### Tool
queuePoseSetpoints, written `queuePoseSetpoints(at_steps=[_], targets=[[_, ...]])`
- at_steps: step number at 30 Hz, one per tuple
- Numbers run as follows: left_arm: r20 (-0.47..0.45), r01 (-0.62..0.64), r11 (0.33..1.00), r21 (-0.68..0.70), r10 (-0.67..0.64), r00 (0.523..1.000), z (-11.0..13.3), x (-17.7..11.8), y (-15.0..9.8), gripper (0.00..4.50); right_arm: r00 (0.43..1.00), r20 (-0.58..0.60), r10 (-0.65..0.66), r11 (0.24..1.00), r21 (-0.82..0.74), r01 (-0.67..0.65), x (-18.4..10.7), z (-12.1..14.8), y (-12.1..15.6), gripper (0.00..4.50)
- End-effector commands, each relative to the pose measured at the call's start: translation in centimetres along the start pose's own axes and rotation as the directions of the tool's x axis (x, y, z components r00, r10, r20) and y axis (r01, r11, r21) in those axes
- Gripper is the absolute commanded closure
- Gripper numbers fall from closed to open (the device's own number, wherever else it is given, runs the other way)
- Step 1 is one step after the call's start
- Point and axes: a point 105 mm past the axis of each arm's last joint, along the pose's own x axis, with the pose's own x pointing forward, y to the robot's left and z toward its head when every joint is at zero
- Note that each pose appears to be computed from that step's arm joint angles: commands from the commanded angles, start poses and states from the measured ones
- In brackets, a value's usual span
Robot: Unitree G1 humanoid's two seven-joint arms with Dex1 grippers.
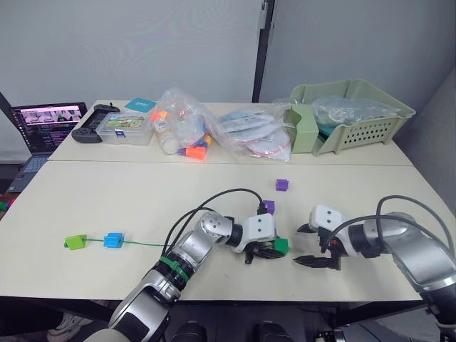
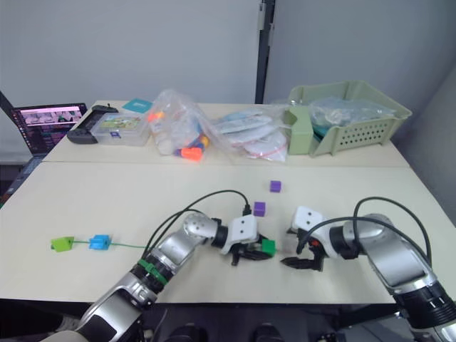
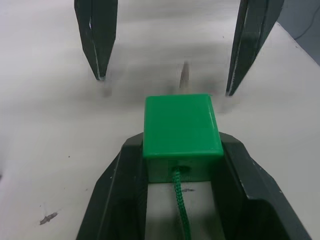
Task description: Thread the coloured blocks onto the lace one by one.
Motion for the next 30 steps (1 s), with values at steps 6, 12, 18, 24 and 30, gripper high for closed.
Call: queuePoseSetpoints(at_steps=[6, 12, 18, 24, 30], targets=[[-0.021, 0.009, 1.0, 0.014, -0.008, 1.0, 0.0, -0.2, -0.3, 3.28, 0.999, -0.007, 0.034, 0.996, -0.084, -0.035, 0.8, 0.8, -0.3, 0.54], [-0.027, 0.01, 1.0, 0.017, -0.01, 1.0, -0.1, -0.1, -0.3, 3.28, 0.999, -0.031, 0.043, 0.995, -0.088, -0.046, 0.8, 0.6, -0.2, 2.53], [-0.029, -0.002, 1.0, 0.03, 0.003, 1.0, -0.2, -0.5, -0.2, 3.28, 0.999, -0.032, 0.041, 0.996, -0.079, -0.043, 1.0, 0.6, -0.1, 4.48], [-0.081, -0.048, 0.993, 0.106, 0.057, 0.995, -1.5, -3.0, 0.8, 3.28, 0.997, -0.043, 0.057, 0.994, -0.087, -0.06, 1.1, 0.5, -0.2, 4.5], [-0.147, -0.115, 0.99, 0.083, 0.126, 0.981, -3.7, -9.4, 1.3, 3.28, 0.996, -0.044, 0.082, 0.99, -0.108, -0.086, 1.5, 1.0, -0.7, 4.5]])
